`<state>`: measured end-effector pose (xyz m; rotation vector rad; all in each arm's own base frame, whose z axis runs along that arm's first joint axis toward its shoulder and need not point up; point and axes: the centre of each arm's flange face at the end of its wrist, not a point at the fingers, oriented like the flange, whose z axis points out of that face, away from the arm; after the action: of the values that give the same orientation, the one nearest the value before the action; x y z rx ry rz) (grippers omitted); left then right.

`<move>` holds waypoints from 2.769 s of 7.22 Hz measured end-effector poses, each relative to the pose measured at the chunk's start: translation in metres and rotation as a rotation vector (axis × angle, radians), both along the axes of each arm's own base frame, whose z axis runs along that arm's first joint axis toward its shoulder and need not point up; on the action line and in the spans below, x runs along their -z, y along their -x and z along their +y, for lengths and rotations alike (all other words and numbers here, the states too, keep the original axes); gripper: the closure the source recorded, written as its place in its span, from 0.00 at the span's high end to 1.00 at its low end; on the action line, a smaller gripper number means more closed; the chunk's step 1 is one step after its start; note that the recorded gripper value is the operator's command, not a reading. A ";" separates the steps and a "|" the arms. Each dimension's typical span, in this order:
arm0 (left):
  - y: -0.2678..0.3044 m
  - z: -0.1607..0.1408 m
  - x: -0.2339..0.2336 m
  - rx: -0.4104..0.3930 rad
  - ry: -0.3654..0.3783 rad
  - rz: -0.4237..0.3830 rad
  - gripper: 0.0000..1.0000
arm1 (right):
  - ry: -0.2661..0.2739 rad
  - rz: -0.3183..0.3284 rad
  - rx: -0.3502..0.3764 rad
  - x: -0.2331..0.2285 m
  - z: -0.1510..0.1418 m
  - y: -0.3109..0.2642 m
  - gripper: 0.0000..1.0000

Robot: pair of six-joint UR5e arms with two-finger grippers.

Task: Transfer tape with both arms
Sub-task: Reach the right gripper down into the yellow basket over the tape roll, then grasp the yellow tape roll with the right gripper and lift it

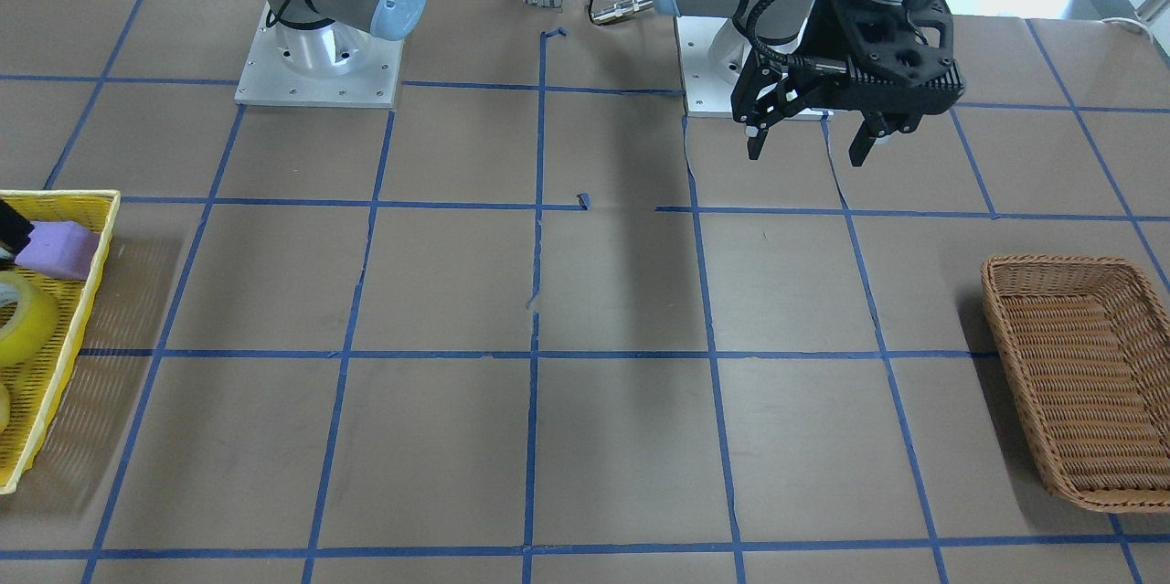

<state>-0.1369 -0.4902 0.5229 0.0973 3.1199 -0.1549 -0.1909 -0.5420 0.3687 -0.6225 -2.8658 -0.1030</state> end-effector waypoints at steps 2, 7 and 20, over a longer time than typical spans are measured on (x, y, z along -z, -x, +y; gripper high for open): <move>0.000 0.000 0.000 0.001 0.001 0.000 1.00 | 0.030 0.007 0.031 0.071 -0.017 0.037 1.00; 0.000 0.000 -0.002 0.001 0.004 0.000 1.00 | 0.038 -0.004 0.094 0.162 -0.010 0.039 0.62; 0.000 0.000 -0.001 0.001 0.003 0.000 1.00 | 0.208 -0.010 -0.171 0.015 -0.033 -0.195 0.00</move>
<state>-0.1372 -0.4903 0.5243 0.0984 3.1196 -0.1592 0.0040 -0.5753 0.3535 -0.4092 -2.9470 0.2206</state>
